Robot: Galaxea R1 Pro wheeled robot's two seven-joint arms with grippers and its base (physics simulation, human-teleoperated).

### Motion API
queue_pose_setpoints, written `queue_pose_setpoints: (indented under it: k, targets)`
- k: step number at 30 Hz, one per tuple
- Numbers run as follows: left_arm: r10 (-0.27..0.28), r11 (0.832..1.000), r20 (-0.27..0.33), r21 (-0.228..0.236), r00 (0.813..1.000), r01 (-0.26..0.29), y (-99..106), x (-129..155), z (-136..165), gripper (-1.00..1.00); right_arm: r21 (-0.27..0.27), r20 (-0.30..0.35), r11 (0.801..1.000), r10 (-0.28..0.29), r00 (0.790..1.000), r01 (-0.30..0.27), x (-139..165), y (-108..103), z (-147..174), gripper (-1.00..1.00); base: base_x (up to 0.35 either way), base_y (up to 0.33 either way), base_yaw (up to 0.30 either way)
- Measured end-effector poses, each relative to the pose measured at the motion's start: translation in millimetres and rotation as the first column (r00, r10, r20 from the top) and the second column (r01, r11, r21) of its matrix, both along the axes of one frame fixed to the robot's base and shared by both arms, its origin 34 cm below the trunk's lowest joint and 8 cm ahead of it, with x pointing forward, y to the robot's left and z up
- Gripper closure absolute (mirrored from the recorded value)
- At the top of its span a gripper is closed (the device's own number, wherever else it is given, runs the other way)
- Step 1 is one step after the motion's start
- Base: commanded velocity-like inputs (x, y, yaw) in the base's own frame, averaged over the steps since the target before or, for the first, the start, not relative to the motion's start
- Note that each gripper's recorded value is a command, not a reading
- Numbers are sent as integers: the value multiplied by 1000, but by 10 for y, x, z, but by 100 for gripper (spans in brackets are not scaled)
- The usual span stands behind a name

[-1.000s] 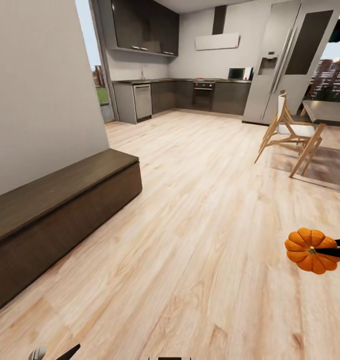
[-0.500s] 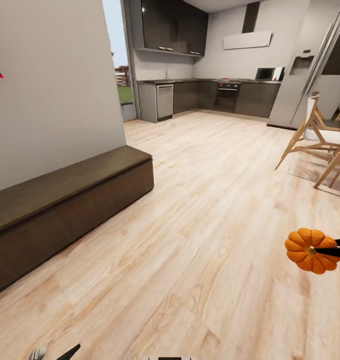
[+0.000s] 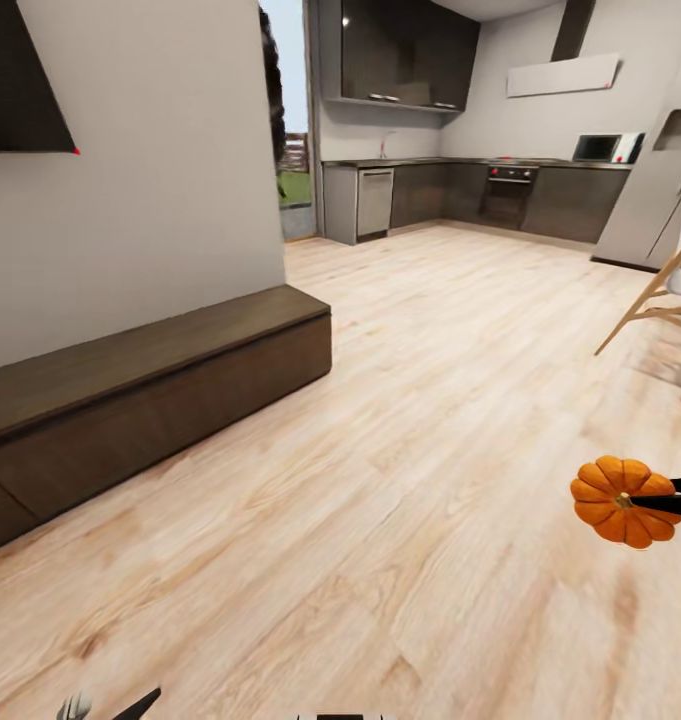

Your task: Place each of the two pumpkins and all three candles from the living room inside a cabinet in the living room (use any cabinet), then make sure every cabinet is closed, and position the cauldron so it is next to a table in the living room.

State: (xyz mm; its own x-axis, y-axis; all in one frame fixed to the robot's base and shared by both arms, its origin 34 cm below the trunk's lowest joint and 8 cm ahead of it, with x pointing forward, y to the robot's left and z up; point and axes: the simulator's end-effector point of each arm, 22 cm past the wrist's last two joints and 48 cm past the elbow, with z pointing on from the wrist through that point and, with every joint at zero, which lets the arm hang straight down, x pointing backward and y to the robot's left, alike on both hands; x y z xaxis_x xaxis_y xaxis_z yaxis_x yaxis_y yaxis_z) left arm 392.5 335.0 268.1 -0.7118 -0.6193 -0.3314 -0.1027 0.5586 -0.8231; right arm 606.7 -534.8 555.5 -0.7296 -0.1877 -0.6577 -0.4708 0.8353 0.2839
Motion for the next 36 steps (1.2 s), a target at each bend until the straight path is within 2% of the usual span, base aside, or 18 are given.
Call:
queue_pose_setpoints:
  k: [6,25,36]
  targets:
    - [0,1000,1,0,1000,0,0,1,2,-100,0,0,1000,0,1000,0,-1,1,1,100,8,-265,292]
    - [0,1000,2,1,1000,0,1,1,3,-100,-1,-1,1000,0,1000,0,-4,-2,-1,100,164,-149,292]
    - [0,1000,1,1,1000,0,0,1,1,-100,-1,-1,1000,0,1000,0,-4,-2,-3,100,20,-292,292]
